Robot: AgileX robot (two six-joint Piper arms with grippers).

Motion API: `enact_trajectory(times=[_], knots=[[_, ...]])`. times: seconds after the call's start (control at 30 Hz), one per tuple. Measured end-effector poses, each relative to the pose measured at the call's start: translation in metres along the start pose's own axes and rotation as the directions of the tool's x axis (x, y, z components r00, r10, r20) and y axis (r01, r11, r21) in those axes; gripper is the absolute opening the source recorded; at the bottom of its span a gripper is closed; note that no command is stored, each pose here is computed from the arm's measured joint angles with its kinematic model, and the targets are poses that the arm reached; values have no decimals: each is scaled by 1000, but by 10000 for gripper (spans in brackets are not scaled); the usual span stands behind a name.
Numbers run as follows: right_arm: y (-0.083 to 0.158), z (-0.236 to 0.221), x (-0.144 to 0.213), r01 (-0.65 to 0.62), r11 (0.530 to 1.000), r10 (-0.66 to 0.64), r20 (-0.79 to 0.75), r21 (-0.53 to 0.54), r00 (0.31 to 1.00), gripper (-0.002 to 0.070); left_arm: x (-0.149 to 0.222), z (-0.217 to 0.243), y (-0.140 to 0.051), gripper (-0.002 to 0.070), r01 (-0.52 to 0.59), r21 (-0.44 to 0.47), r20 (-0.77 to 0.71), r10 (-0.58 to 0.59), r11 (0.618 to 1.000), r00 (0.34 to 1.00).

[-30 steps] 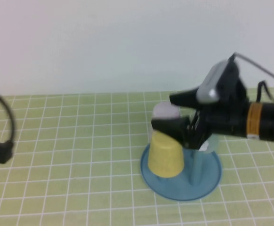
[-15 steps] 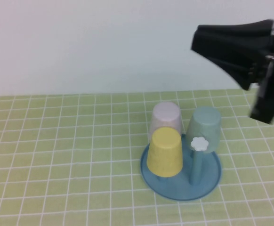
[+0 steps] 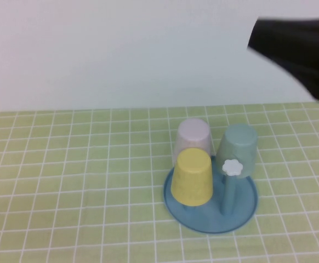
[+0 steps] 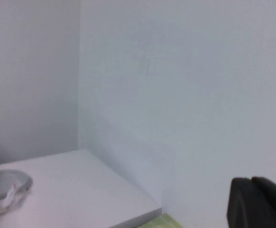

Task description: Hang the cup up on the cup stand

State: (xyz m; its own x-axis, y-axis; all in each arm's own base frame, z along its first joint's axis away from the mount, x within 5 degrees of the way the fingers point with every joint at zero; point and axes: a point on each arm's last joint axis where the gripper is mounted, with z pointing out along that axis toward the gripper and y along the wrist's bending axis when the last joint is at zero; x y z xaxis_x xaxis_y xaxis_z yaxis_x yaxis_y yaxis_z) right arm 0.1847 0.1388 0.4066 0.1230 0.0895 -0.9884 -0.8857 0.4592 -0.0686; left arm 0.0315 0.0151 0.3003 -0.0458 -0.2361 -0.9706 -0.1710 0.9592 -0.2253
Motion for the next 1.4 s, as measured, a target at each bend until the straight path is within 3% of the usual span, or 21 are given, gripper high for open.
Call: enact_trajectory(times=[0.27, 0.4, 0.6, 0.77, 0.9, 1.0, 1.1, 1.3, 1.4], knots=[[-5, -4, -15, -27, 996, 16, 136, 82, 991, 0, 32, 2, 8, -1, -3, -33, -22, 2, 999, 1000], [-2, -28, -35, -62, 965, 25, 146, 256, 989, 0, 39, 5, 10, -1, -10, -38, -42, 8, 999, 999], [21, -91, -69, -88, 855, -19, 201, 510, 979, 0, 51, 10, 13, -2, -41, -52, -71, 38, 998, 997], [60, -142, -71, 25, 832, -180, 227, 555, 957, 0, 66, 17, 17, -1, -130, -66, -77, 125, 989, 989], [84, -173, -50, 78, 805, -259, 229, 588, 938, 0, 79, 23, 19, -1, -187, -58, -78, 183, 981, 980], [89, -184, -19, 79, 766, -263, 199, 638, 944, 0, 89, 25, 20, -1, -188, -39, -77, 185, 981, 980], [86, -193, 13, 25, 699, -223, 184, 714, 957, 0, 105, 29, 21, -1, -179, -25, -105, 175, 984, 979], [77, -211, 67, -63, 521, -164, 172, 851, 972, 0, 112, 30, 16, -1, -167, 23, -120, 169, 986, 978], [73, -215, 84, -73, 463, -145, 157, 883, 977, 0, 114, 29, 11, -1, -189, 81, -138, 199, 979, 970]])
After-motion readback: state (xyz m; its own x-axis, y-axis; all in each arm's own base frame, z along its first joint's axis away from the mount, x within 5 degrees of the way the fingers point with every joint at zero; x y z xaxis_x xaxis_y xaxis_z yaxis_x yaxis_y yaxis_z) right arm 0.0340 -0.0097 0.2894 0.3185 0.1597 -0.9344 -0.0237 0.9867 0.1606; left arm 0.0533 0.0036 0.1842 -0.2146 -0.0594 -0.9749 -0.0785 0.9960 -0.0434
